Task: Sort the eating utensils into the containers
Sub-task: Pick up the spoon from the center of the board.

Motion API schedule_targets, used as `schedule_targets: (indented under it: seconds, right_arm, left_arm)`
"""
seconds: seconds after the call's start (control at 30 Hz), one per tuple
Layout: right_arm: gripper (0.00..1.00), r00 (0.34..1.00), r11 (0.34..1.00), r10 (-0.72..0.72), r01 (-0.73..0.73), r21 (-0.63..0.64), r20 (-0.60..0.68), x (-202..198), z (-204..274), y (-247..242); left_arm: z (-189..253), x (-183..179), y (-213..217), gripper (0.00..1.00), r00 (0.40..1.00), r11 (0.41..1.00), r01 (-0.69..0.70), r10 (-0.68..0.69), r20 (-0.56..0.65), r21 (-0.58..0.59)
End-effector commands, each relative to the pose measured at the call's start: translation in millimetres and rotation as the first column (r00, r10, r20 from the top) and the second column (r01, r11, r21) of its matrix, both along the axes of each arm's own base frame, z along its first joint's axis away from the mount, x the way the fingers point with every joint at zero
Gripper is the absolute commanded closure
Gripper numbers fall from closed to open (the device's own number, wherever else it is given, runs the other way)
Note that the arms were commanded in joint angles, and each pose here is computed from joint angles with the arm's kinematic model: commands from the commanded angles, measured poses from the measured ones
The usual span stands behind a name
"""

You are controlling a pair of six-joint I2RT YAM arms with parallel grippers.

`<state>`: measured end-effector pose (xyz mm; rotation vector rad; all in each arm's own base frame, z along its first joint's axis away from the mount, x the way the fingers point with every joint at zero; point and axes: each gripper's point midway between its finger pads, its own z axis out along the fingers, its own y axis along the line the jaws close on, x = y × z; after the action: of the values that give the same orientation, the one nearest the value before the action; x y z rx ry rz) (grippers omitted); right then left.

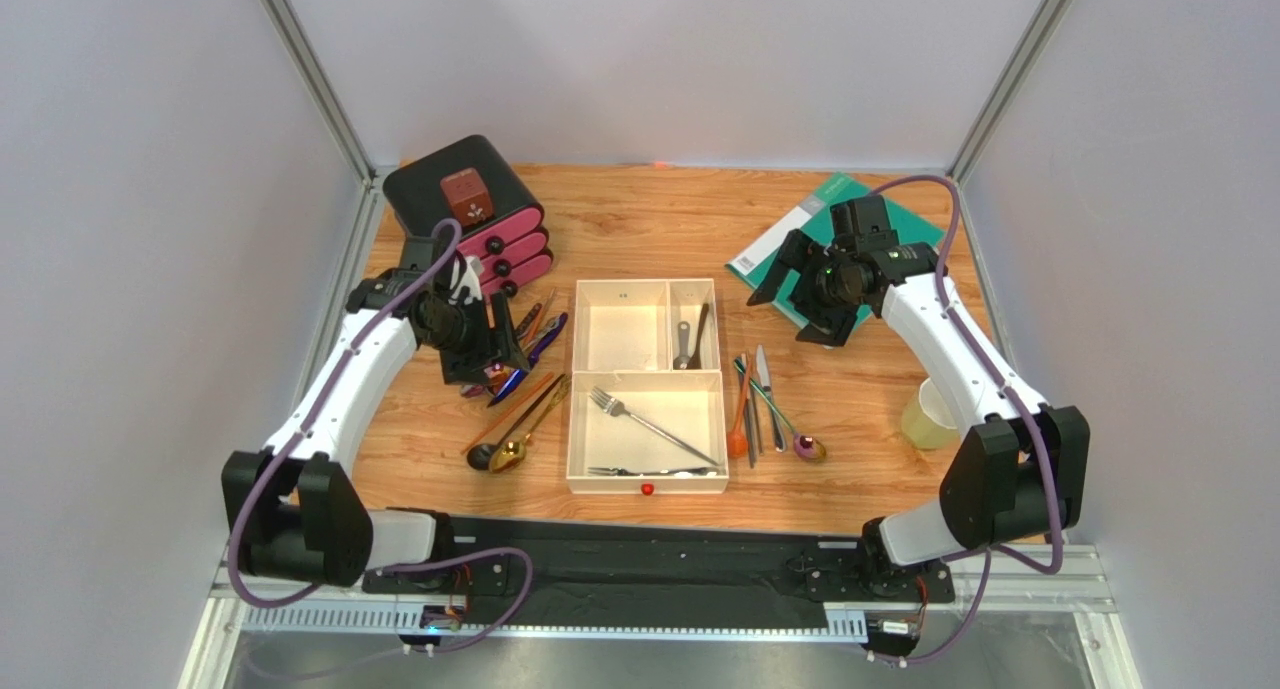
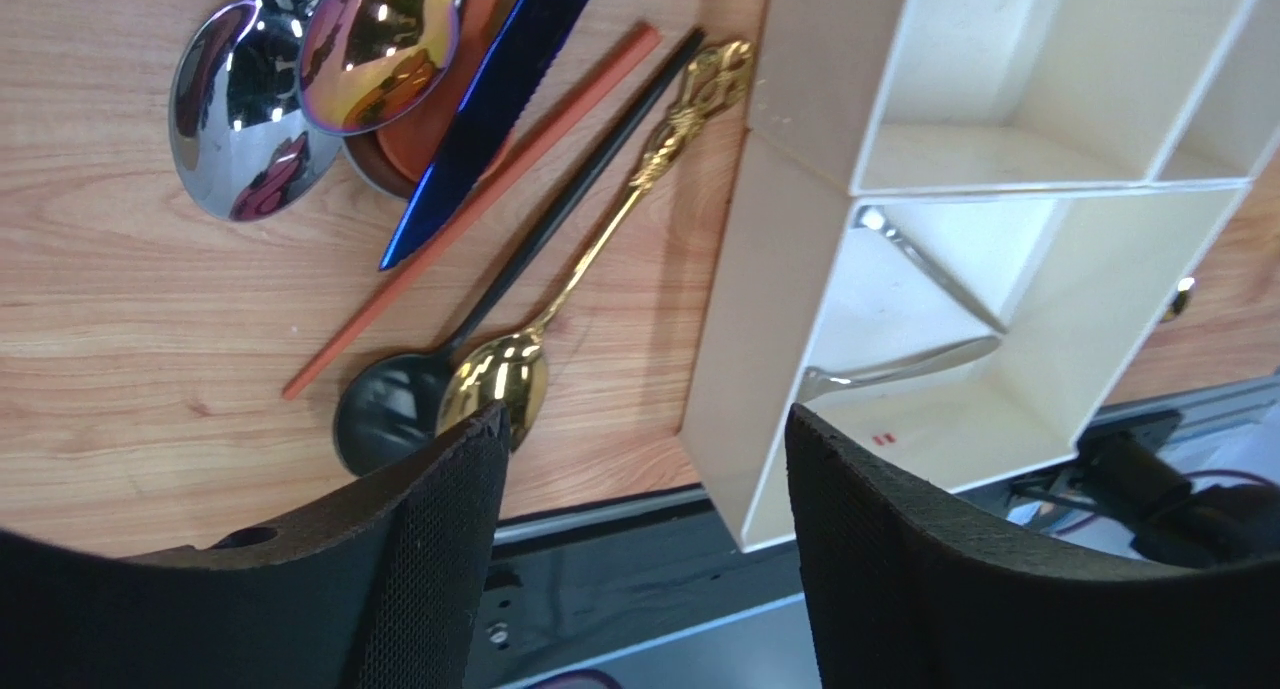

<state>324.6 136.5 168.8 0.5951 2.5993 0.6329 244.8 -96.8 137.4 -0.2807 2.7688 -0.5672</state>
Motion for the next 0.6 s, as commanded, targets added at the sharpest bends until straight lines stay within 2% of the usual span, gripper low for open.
schedule_targets:
  seconds: [0.0,0.23,0.33,0.37,0.43,0.57]
  right_arm:
    - [0.00,1.000,1.000,0.011,-0.011,-0.012,0.002,-7,3,-2]
    - [0.00,1.000,1.000,0.012,-0.012,-0.014,-0.012,-7,-1,-2]
    - [0.00,1.000,1.000,0.005,-0.005,-0.010,-0.023,-7,-4,-1]
    - [0.00,1.000,1.000,0.005,-0.005,-0.008,-0.022,-7,-5,-1]
    - [0.00,1.000,1.000,0.000,0.000,0.002,-0.022,-5,-5,1]
    - [0.00,1.000,1.000,-0.008,0.009,0.015,-0.017,-3,-3,3]
  left_arm:
    - [-21,-7,10,0.26,0.993,0.993,0.094,-0.088,-0.078,0.074]
    - [-36,-5,3,0.24,0.988,0.991,0.115,-0.107,-0.112,0.069]
    - [-54,-9,-6,0.25,0.975,0.995,0.098,-0.093,-0.200,0.014]
    - [-57,-11,-16,0.25,0.971,0.994,0.103,-0.111,-0.214,-0.046]
    - [-70,-12,-25,0.26,0.963,0.992,0.087,-0.109,-0.248,-0.095]
    - [-80,-15,-20,0.26,0.956,0.995,0.087,-0.100,-0.276,-0.058]
